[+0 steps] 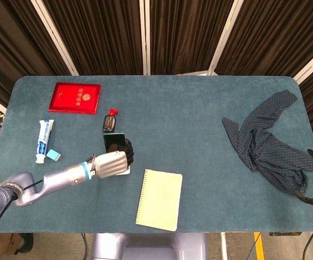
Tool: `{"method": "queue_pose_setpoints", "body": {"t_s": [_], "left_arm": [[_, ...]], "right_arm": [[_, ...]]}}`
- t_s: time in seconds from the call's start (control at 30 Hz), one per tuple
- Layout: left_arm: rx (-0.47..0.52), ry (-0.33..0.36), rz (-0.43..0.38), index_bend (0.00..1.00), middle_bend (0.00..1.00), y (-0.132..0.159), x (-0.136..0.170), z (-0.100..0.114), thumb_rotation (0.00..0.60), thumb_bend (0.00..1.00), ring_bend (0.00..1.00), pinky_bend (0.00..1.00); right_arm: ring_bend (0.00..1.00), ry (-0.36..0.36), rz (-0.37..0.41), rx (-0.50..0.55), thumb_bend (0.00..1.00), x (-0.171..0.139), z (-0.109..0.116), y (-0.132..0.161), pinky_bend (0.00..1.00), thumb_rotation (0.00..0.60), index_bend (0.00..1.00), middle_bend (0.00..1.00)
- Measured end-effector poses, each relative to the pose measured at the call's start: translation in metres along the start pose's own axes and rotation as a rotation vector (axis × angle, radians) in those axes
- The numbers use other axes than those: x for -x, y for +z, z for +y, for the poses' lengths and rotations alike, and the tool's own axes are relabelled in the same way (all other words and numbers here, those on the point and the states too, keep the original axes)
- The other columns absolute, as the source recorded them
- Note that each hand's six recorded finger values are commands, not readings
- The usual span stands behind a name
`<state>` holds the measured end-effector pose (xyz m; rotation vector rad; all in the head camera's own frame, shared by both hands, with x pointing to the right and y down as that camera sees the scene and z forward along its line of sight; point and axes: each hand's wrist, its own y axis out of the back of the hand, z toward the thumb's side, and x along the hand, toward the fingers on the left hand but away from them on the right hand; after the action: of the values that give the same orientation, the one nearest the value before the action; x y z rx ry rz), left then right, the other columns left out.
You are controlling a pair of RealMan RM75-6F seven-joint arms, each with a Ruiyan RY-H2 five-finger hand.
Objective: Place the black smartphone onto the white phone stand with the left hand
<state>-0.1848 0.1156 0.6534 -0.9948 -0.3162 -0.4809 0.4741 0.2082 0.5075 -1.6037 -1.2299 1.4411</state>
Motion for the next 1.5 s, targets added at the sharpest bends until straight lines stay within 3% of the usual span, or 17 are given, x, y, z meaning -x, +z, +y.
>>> {"method": "queue_pose_setpoints", "body": {"t_s": [0.93,1.03,1.2,1.27,1.5], "left_arm": [[-0.018,-0.028,-0.003,0.57,0.43,0.006,-0.008,-0.004,0.6,0.0,0.4,0.33],[-0.017,-0.03,-0.004,0.51,0.37,0.007,-0.007,-0.004,0.6,0.0,0.33,0.3],[-0.019,-0.03,0.0,0.22,0.07,0.007,-0.007,-0.005,0.6,0.0,0.11,0.22],[-0.02,-0.031,0.003,0.14,0.01,0.007,-0.006,-0.005,0.6,0.0,0.07,0.2],[-0.025,-0.027,0.015,0.1,0.0,0.003,-0.002,-0.004,0.6,0.0,0.03,0.19]], "right_arm": [[0.0,0.0,-0.003,0.009,0.0,0.0,0.002,-0.002,0.0,0.6,0.0,0.0],[0.0,0.0,-0.003,0.01,0.0,0.0,0.002,-0.002,0.0,0.6,0.0,0.0],[0.0,0.001,-0.003,0.009,0.0,0.0,0.002,-0.002,0.0,0.6,0.0,0.0],[0.0,0.002,-0.002,0.009,0.0,0.0,0.002,-0.002,0.0,0.6,0.0,0.0],[0.0,0.001,-0.002,0.01,0.0,-0.001,0.002,-0.002,0.0,0.6,0.0,0.0]]}}
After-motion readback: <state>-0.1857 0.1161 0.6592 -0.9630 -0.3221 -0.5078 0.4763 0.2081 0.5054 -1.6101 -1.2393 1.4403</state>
